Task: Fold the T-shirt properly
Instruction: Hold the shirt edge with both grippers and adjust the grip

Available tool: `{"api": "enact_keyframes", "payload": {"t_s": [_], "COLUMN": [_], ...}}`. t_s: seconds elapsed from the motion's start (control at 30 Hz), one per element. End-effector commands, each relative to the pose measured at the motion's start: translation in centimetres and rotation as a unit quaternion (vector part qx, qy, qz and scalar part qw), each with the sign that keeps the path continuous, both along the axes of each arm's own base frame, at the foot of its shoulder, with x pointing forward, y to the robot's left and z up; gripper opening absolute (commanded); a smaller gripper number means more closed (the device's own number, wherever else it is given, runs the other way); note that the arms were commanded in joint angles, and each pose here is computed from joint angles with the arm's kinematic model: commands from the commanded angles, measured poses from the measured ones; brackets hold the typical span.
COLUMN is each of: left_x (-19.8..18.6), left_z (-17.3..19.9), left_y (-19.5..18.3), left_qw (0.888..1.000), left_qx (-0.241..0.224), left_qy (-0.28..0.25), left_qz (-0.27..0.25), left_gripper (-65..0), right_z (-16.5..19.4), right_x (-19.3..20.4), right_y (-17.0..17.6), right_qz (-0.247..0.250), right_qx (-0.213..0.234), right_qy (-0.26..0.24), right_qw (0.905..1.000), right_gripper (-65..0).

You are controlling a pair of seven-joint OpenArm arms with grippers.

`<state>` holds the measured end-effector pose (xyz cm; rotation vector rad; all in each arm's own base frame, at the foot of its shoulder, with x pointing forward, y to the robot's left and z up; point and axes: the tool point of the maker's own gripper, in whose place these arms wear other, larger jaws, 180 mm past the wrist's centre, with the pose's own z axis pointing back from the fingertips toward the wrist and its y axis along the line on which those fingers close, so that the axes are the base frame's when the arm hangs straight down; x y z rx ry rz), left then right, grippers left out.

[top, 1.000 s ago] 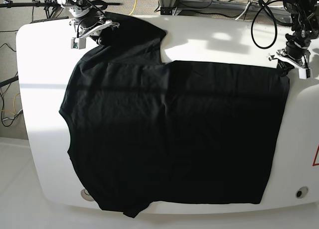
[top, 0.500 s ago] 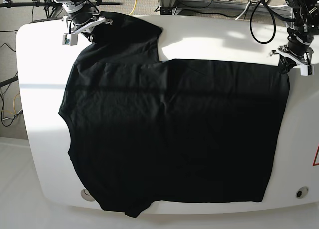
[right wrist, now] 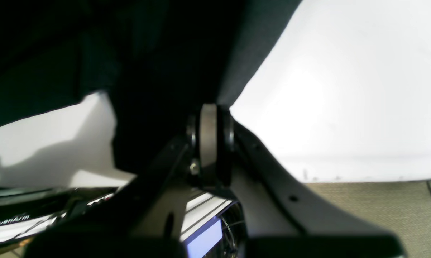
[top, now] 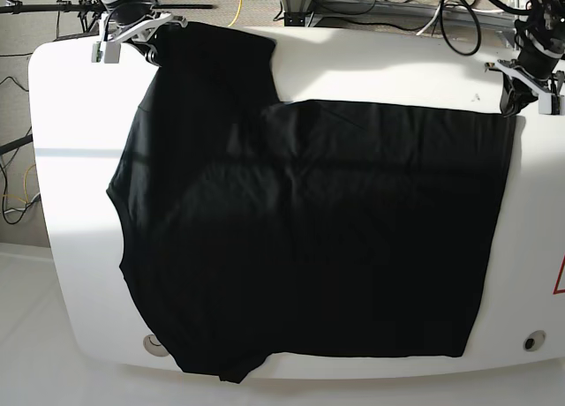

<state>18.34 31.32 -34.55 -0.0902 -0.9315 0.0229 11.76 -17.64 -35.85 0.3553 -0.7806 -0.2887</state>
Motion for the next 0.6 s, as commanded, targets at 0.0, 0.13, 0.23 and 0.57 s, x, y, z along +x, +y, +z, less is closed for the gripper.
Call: {"api": "enact_keyframes", "payload": {"t_s": [0.0, 0.13, 0.23, 0.57], "left_x": [0.6, 1.3, 1.6, 1.8], "left_z": [1.0, 1.7, 1.9, 3.1], "left_y": [0.2, 0.6, 0.6, 0.7], "left_qw": [1.0, 0.999, 0.999, 0.998], "left_qx": [0.01, 0.008, 0.008, 0.014], "left_qy": [-0.014, -0.032, -0.037, -0.053], "left_qz": [-0.005, 0.002, 0.004, 0.006], "left_gripper": [-65.0, -65.0, -65.0, -65.0], "right_z": [0.4, 0.7, 0.7, 1.4], "right_x": [0.1, 1.2, 1.5, 2.6], "right_y": [0.3, 1.3, 1.6, 0.5], "right_qz": [0.006, 0.01, 0.014, 0.005], "right_qx": [0.005, 0.025, 0.027, 0.014], "right_qy": [-0.003, -0.011, -0.014, -0.032], "right_qw": [1.0, 0.9996, 0.9994, 0.9994], "right_gripper": [-65.0, -65.0, -65.0, -65.0]}}
